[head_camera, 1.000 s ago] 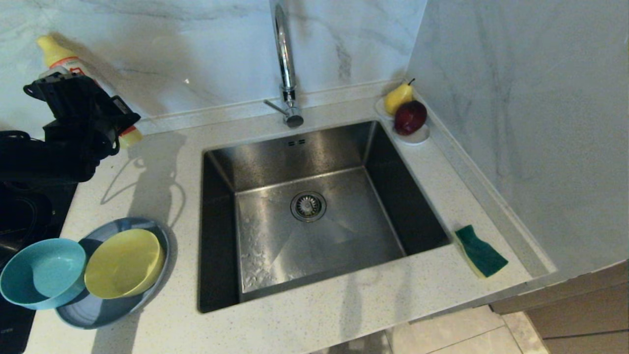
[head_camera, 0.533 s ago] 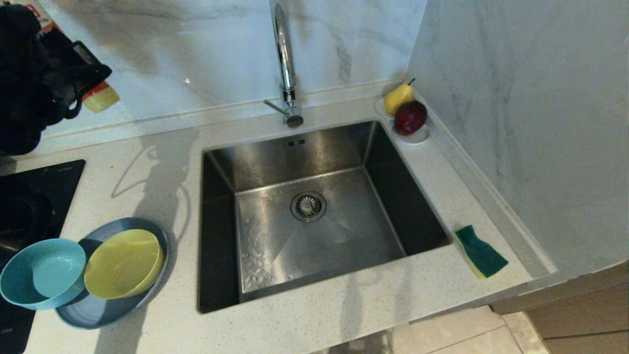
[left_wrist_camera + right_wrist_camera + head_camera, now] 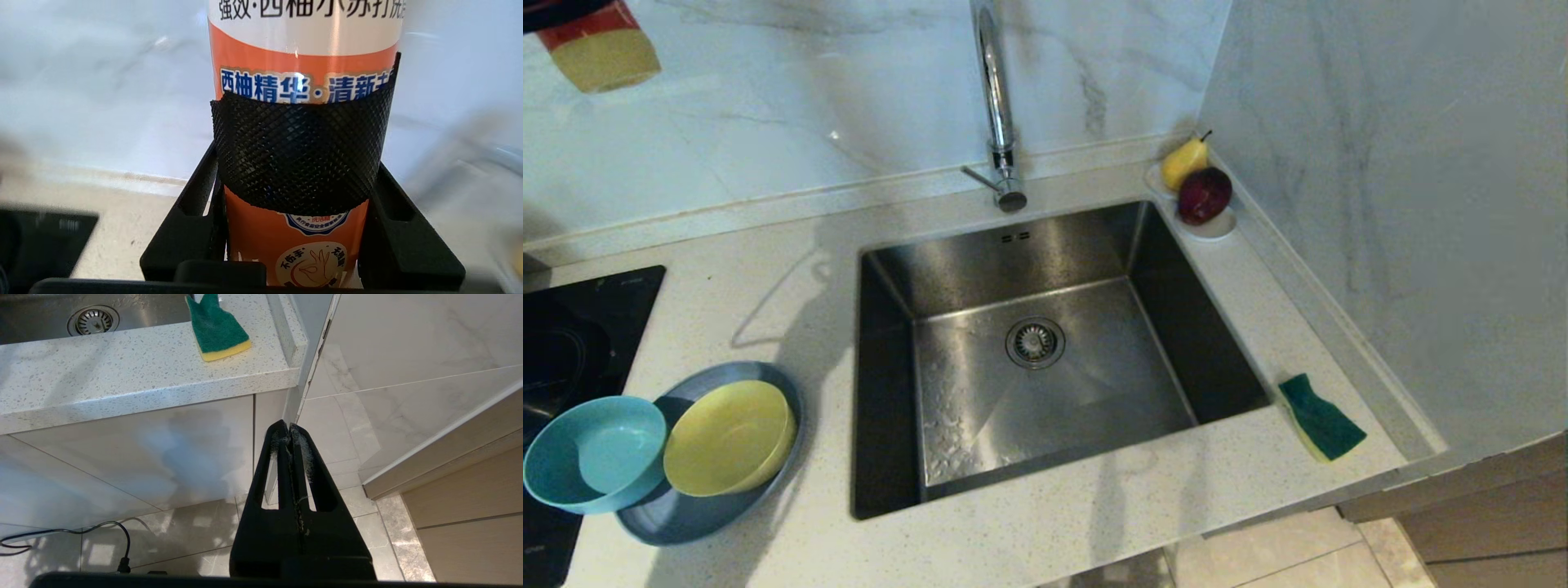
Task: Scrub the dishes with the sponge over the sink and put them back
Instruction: Squeeze it onto the sponge
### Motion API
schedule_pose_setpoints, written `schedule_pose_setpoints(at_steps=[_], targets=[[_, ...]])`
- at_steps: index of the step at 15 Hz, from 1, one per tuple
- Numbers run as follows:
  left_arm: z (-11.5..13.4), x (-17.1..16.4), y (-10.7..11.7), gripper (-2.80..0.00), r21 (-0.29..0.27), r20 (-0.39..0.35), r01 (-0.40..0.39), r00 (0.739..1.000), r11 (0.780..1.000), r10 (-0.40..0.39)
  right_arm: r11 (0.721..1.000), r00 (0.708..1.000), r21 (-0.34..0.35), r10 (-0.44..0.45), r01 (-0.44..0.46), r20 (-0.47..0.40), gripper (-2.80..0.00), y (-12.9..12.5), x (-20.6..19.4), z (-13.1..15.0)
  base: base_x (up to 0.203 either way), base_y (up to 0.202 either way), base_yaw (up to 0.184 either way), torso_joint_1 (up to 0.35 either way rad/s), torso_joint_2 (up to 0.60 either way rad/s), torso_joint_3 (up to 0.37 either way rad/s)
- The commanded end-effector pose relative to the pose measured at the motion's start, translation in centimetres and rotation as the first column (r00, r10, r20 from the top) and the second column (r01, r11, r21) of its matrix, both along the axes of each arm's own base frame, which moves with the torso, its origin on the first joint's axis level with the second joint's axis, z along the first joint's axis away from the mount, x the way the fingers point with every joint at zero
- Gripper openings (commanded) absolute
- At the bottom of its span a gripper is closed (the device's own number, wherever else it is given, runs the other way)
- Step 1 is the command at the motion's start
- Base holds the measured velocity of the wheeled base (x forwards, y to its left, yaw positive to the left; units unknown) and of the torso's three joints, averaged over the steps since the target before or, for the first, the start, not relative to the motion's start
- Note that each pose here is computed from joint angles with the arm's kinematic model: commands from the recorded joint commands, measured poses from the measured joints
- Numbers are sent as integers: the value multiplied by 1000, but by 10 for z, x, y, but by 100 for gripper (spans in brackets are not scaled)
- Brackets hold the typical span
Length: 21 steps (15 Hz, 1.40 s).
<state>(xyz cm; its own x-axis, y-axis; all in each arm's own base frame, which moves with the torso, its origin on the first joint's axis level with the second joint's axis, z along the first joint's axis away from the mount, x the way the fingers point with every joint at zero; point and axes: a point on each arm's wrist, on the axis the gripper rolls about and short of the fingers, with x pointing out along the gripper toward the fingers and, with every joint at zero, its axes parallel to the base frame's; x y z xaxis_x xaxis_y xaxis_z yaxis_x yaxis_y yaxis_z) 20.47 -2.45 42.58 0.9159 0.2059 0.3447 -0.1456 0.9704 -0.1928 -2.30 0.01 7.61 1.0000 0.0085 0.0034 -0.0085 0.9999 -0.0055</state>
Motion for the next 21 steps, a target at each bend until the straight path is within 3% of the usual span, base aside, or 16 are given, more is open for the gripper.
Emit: schedule_pose_setpoints(at_steps=[1, 3, 5, 6, 8, 12, 15, 21], targets=[[9, -63, -8, -280, 77, 60, 94, 993, 993, -99, 1000, 1000, -1, 1, -1, 1, -280, 0, 0, 0, 0, 0, 0, 0, 0, 0], [-4, -94, -13, -280, 172, 8, 205, 978, 964, -209, 1000, 1000, -1, 1, -1, 1, -280, 0, 0, 0, 0, 0, 0, 0, 0, 0], [-15, -111, -16, -280, 270, -46, 294, 955, 917, -293, 1000, 1000, -1, 1, -1, 1, -280, 0, 0, 0, 0, 0, 0, 0, 0, 0], [-17, -115, -17, -280, 316, -65, 326, 944, 891, -323, 1000, 1000, -1, 1, -1, 1, -280, 0, 0, 0, 0, 0, 0, 0, 0, 0], [-18, -115, -20, -280, 375, -77, 343, 937, 861, -340, 1000, 1000, -1, 1, -1, 1, -280, 0, 0, 0, 0, 0, 0, 0, 0, 0], [-22, -98, -35, -280, 407, -121, 429, 900, 806, -418, 1000, 1000, -1, 1, -1, 1, -280, 0, 0, 0, 0, 0, 0, 0, 0, 0], [-15, -75, -69, -280, 415, -147, 517, 850, 748, -506, 1000, 1000, -1, 1, -1, 1, -280, 0, 0, 0, 0, 0, 0, 0, 0, 0], [-3, -29, -150, -280, 415, -162, 613, 776, 672, -609, 1000, 1000, -1, 1, -1, 1, -280, 0, 0, 0, 0, 0, 0, 0, 0, 0]])
